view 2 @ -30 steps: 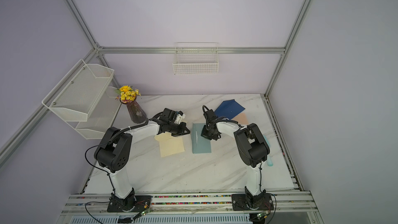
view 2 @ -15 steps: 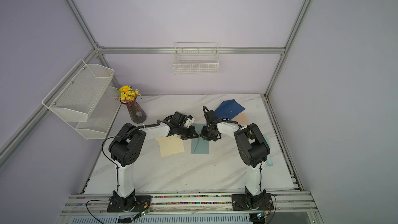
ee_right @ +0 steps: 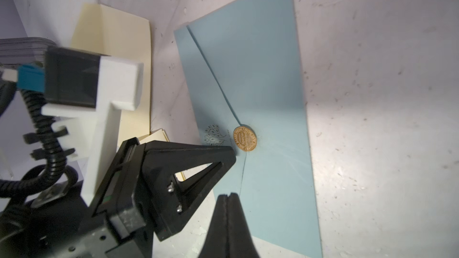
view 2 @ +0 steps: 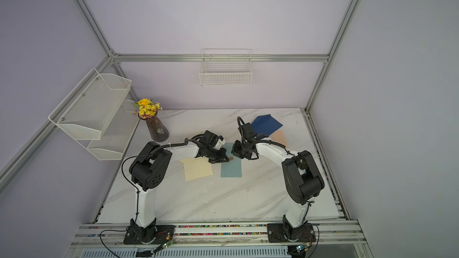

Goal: Fold the letter paper in half and place it into the envelope
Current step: Fold the envelope flap on the envelope.

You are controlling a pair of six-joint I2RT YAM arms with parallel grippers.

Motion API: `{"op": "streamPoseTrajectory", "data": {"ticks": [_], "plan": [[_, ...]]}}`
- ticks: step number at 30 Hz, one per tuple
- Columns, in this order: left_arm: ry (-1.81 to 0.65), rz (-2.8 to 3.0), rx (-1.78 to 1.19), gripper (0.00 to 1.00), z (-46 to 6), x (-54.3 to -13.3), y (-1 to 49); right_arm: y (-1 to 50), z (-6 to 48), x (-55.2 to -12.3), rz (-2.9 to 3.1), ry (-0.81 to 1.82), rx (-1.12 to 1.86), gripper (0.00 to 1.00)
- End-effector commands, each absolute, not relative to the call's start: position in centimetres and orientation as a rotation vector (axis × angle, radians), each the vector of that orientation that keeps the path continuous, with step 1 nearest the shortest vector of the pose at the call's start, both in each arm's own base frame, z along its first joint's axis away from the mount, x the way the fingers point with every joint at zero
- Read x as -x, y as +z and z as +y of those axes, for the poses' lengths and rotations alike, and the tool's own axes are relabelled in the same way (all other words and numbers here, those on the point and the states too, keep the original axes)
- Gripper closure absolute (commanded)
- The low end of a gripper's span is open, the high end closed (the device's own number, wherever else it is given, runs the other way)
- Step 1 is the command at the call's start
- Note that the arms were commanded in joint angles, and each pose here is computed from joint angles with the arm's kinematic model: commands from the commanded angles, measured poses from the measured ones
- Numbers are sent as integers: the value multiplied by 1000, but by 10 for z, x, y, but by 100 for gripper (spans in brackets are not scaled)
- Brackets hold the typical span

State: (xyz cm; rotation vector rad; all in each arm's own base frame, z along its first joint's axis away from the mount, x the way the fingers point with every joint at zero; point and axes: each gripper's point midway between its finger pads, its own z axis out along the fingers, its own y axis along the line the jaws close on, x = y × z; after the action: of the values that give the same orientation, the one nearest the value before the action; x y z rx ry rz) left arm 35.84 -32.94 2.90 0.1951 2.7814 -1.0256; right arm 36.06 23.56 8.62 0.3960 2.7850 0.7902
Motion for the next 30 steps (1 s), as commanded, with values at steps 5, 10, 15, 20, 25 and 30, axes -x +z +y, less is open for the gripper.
{"op": "streamPoseTrajectory", "data": {"ticks": [5, 10, 15, 20, 25, 30], "plan": [[-902, 2888, -237, 100, -317, -342, 6, 63, 252, -367, 2805, 893, -407, 100], [-910, 2880, -241, 100, -317, -343, 11, 44, 254, -369, 2831, 890, -432, 100], [-920, 2879, -246, 100, -319, -342, 13, 26, 250, -368, 2868, 837, -436, 100], [-922, 2879, -248, 100, -318, -342, 14, 17, 235, -365, 2901, 687, -444, 100], [-925, 2882, -252, 100, -318, -339, 14, 11, 229, -366, 2927, 618, -455, 100], [-922, 2889, -254, 100, -315, -335, 13, 10, 230, -373, 2924, 596, -480, 100]]}}
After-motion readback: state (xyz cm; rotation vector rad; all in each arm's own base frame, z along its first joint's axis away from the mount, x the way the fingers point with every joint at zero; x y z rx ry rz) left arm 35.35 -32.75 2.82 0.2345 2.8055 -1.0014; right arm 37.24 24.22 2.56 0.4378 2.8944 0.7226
